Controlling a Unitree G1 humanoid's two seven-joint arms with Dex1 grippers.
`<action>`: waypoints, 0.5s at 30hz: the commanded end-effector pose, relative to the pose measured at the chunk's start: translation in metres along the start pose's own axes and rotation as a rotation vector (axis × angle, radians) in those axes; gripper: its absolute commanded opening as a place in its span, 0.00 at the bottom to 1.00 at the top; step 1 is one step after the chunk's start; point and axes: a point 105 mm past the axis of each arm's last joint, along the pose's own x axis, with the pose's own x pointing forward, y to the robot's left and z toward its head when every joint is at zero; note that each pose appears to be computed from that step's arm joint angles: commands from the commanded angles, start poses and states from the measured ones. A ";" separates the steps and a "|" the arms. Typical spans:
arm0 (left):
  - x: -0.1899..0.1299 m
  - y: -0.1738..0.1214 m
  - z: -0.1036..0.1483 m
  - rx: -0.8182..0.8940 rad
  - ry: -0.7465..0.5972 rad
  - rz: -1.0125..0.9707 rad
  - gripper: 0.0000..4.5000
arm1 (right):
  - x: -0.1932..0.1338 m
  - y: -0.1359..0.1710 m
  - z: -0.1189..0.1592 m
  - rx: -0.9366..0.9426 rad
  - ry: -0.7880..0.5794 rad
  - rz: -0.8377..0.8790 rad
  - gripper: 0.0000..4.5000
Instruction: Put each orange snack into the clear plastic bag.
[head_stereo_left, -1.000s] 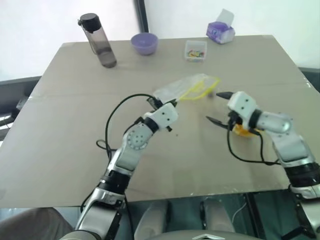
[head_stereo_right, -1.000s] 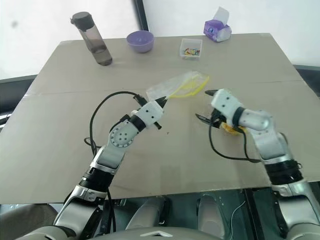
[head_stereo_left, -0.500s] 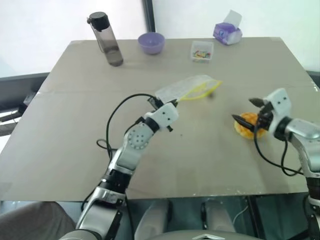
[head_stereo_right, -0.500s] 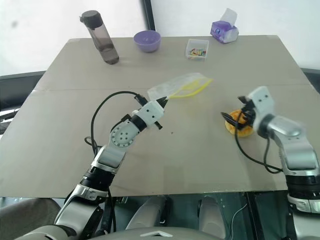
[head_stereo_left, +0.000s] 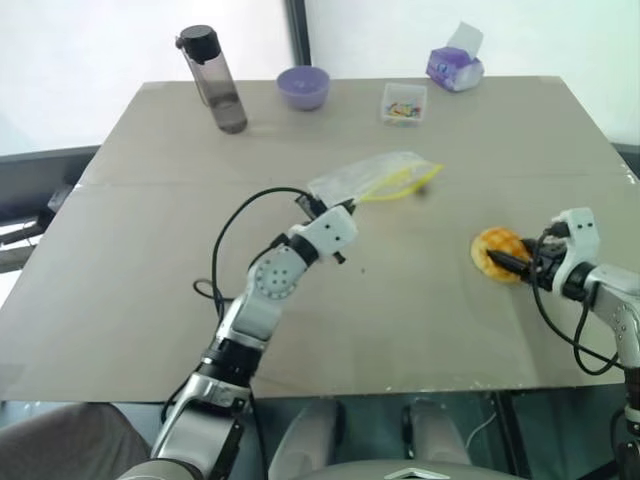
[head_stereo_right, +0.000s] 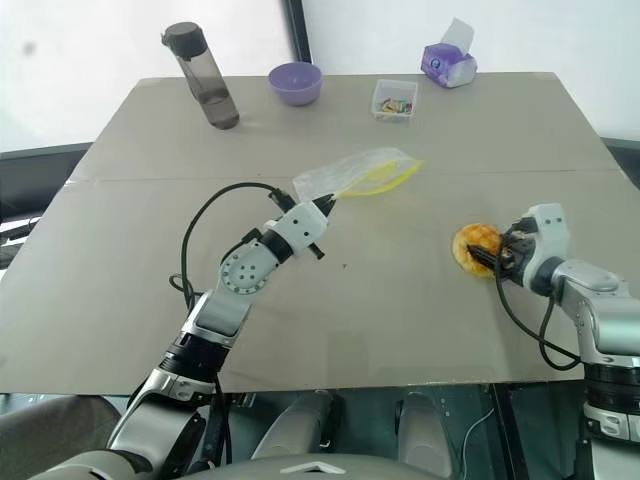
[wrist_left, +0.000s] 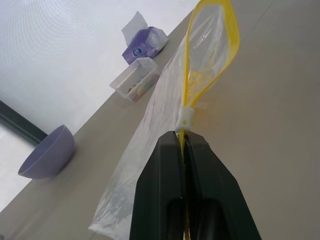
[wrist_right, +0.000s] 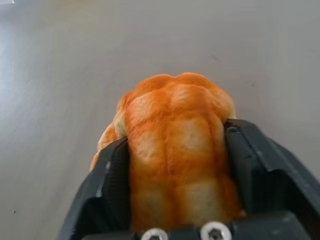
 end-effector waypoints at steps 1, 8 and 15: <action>0.004 0.004 0.011 0.009 -0.042 0.009 0.00 | 0.002 0.001 -0.013 -0.014 0.055 0.002 0.31; 0.004 -0.002 0.011 0.027 -0.045 -0.012 0.00 | 0.006 0.026 0.028 0.036 -0.042 0.148 0.15; 0.006 -0.014 0.020 0.091 -0.085 -0.066 0.00 | 0.015 0.062 0.087 0.031 -0.166 0.279 0.15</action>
